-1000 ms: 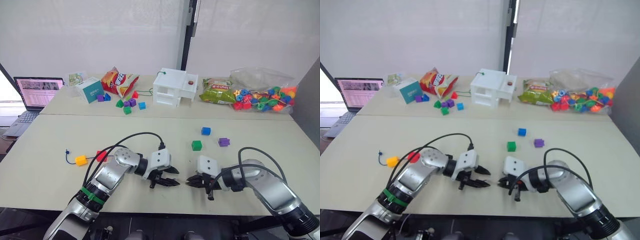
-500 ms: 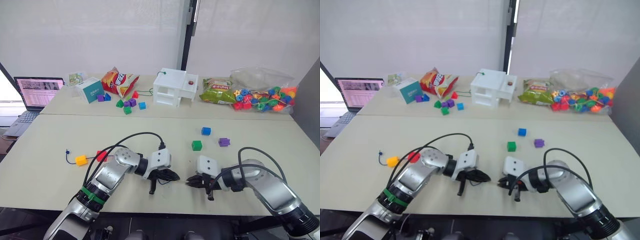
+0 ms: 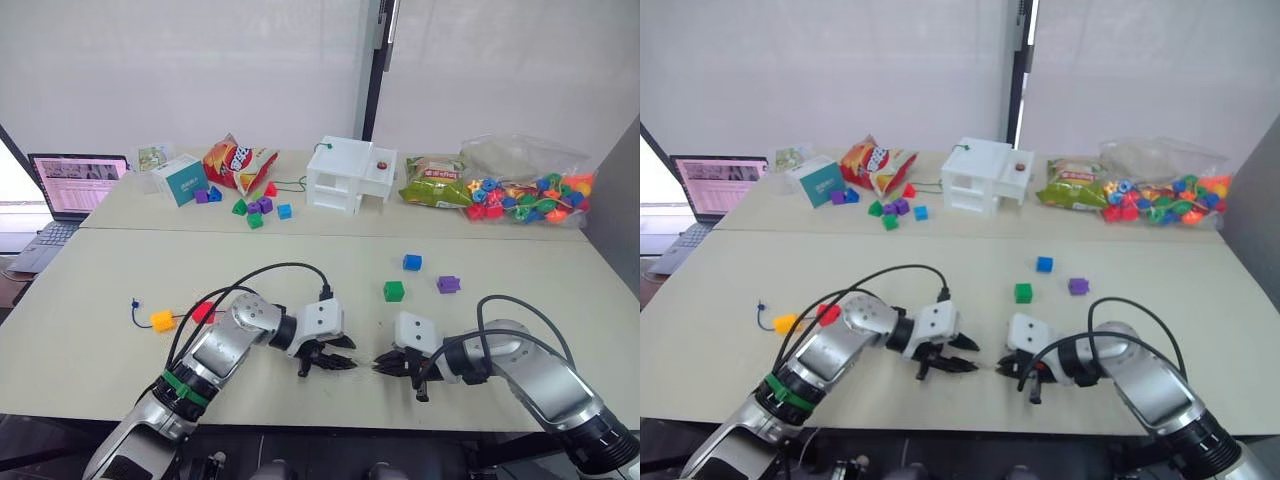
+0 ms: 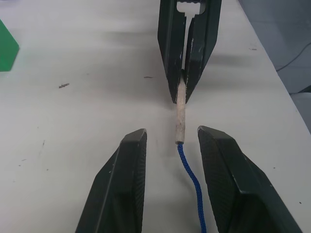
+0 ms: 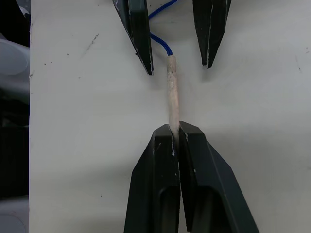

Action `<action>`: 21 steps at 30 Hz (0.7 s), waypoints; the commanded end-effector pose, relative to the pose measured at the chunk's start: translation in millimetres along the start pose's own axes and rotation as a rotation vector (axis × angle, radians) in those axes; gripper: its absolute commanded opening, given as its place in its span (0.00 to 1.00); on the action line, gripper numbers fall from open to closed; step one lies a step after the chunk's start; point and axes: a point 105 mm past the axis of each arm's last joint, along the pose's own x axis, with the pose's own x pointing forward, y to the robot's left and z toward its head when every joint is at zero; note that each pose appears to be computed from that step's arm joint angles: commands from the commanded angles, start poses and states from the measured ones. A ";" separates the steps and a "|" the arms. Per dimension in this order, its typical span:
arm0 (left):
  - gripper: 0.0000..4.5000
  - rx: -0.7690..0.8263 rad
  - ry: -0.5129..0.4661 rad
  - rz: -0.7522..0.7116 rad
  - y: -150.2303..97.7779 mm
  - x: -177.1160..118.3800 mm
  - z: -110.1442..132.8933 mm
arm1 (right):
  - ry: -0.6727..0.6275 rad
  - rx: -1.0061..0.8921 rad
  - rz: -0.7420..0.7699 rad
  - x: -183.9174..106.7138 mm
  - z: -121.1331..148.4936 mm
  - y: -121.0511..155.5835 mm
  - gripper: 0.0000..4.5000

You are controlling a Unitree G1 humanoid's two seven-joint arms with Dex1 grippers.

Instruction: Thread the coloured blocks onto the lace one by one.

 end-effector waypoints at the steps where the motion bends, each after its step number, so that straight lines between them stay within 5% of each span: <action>1: 0.40 0.030 -0.015 -0.002 0.1 2.2 4.9 | -0.010 -0.023 -0.008 -5.2 6.5 0.9 0.00; 5: 0.40 0.025 -0.020 -0.001 0.1 4.0 4.0 | -0.009 -0.019 -0.011 -5.8 6.8 0.9 0.00; 11: 0.00 0.021 -0.011 -0.009 0.1 3.9 2.6 | -0.009 -0.018 -0.016 -7.1 7.1 0.5 0.00; 21: 0.00 0.016 -0.021 -0.001 2.4 4.8 4.5 | -0.006 -0.015 -0.015 -7.9 6.3 0.9 0.00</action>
